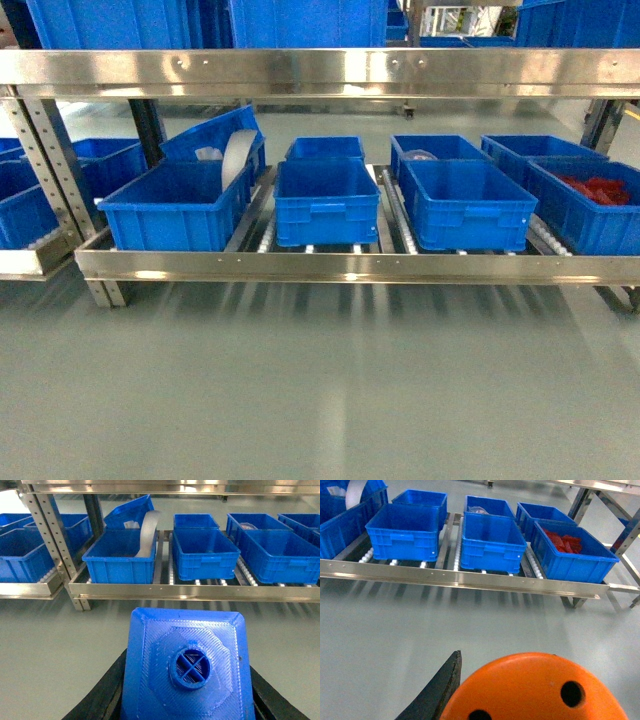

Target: Sort blue parts and orange caps into right shelf containers

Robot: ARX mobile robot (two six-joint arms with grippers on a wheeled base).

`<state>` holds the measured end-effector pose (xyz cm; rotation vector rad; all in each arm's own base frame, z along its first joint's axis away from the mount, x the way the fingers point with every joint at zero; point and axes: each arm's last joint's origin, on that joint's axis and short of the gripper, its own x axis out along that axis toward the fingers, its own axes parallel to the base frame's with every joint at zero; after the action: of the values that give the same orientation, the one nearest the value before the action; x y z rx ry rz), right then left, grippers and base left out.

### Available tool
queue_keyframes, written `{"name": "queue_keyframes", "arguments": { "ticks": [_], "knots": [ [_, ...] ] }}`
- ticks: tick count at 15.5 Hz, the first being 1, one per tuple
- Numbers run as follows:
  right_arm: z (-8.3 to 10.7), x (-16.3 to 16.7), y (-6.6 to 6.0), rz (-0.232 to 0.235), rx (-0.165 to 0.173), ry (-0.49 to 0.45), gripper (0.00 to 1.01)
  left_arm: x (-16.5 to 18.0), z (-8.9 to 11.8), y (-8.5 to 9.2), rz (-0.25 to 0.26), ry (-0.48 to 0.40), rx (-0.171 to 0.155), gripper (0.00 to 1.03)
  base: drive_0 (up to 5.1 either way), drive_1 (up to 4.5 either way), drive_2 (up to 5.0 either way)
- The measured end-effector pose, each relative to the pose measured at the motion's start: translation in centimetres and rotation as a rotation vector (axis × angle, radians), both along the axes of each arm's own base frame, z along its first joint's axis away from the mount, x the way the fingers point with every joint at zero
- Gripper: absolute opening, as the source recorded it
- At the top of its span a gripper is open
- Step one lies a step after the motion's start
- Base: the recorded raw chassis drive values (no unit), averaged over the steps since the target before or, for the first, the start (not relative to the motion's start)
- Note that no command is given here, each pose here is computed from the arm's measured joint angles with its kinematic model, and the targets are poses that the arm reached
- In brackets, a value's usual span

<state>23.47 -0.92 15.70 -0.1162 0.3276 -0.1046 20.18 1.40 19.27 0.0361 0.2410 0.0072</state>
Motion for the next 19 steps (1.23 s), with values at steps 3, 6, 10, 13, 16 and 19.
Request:
{"name": "queue_keyframes", "arguments": {
  "ticks": [3,6,10,13,16,19],
  "knots": [
    [0.10,0.02,0.04,0.006,0.001,-0.009,0.43,-0.04,0.06,0.09,0.008,-0.003,0.001,0.44,-1.6,-1.64,-1.6],
    [0.05,0.01,0.03,0.006,0.002,-0.005,0.43,-0.04,0.04,0.12,0.010,-0.001,0.001,0.44,-1.6,-1.64,-1.6],
    [0.06,0.02,0.03,0.006,0.002,-0.006,0.43,-0.03,0.07,0.12,0.010,-0.004,0.001,0.44,-1.6,-1.64,-1.6],
    [0.00,0.00,0.03,0.006,0.002,0.000,0.43,-0.05,0.10,0.12,0.010,-0.006,0.001,0.44,-1.6,-1.64,-1.6],
    [-0.04,0.01,0.00,0.002,0.001,0.002,0.43,-0.03,0.07,0.00,0.000,-0.004,0.000,0.44,-1.6,-1.64,-1.6],
    [0.02,0.02,0.01,0.003,0.001,-0.001,0.43,-0.02,0.06,0.03,0.003,-0.003,0.000,0.44,0.1,-1.22,-2.2]
  ]
}}
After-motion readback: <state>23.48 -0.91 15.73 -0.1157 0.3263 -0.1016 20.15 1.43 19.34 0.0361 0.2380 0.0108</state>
